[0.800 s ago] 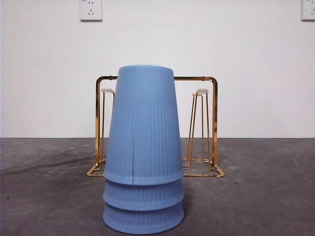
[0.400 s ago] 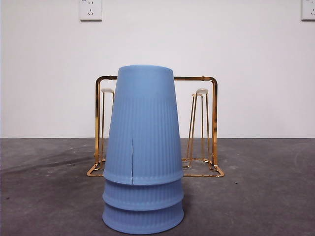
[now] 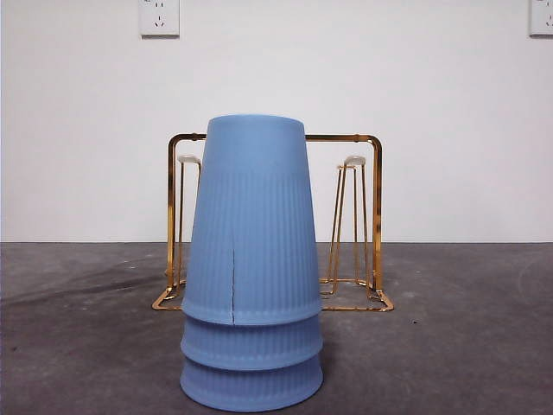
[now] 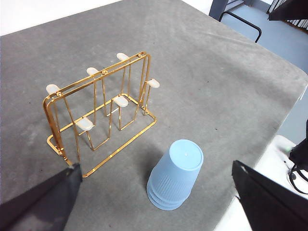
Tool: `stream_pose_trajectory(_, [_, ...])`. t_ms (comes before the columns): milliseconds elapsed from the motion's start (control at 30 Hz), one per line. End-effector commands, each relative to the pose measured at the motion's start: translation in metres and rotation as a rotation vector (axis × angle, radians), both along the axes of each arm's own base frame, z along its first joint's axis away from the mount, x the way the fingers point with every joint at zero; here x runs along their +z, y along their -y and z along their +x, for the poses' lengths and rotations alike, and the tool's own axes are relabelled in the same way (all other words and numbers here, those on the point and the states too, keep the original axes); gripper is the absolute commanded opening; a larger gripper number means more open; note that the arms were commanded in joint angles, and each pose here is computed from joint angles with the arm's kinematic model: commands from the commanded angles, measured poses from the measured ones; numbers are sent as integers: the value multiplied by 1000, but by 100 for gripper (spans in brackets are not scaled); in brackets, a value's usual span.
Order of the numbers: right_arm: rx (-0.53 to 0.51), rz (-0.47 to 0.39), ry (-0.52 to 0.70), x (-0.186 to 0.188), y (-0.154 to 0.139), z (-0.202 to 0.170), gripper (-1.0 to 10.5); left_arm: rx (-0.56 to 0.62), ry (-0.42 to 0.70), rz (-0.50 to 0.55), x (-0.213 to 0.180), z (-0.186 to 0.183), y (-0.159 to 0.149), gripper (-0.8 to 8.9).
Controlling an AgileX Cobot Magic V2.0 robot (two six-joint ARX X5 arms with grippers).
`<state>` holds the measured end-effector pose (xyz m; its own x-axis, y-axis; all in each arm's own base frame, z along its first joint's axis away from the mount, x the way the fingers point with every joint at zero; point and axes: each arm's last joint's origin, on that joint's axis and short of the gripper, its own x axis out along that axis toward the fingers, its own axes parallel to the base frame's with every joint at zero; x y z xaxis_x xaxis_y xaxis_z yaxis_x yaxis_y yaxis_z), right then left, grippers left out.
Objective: Pick the top cup and place it on cupholder, pick up the mid cup and place it on cupholder, last pick the bottom cup and place it on cupholder.
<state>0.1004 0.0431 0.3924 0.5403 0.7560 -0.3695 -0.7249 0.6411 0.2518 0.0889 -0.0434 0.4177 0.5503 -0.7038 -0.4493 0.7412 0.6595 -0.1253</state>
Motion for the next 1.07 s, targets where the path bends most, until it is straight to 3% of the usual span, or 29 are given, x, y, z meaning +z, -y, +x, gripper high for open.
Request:
stream_pose_trajectory(33, [-19,42,-31,6,-1,4,545,-4,10,-19,5,0,1,500])
stream_pose_trajectory(400, [53,-21,-133,1,-30,24,545,9,-20,-73,7,-12,-1,500])
stream_pose_trajectory(833, [177,-222,-213,-6,-116,50,545,-13,21,-88,8,-42,-11,500])
stream_pose_trajectory(1067, [211,-329,-293,-31,-160,59,545,-23,47,-97,9,-51,-13,500])
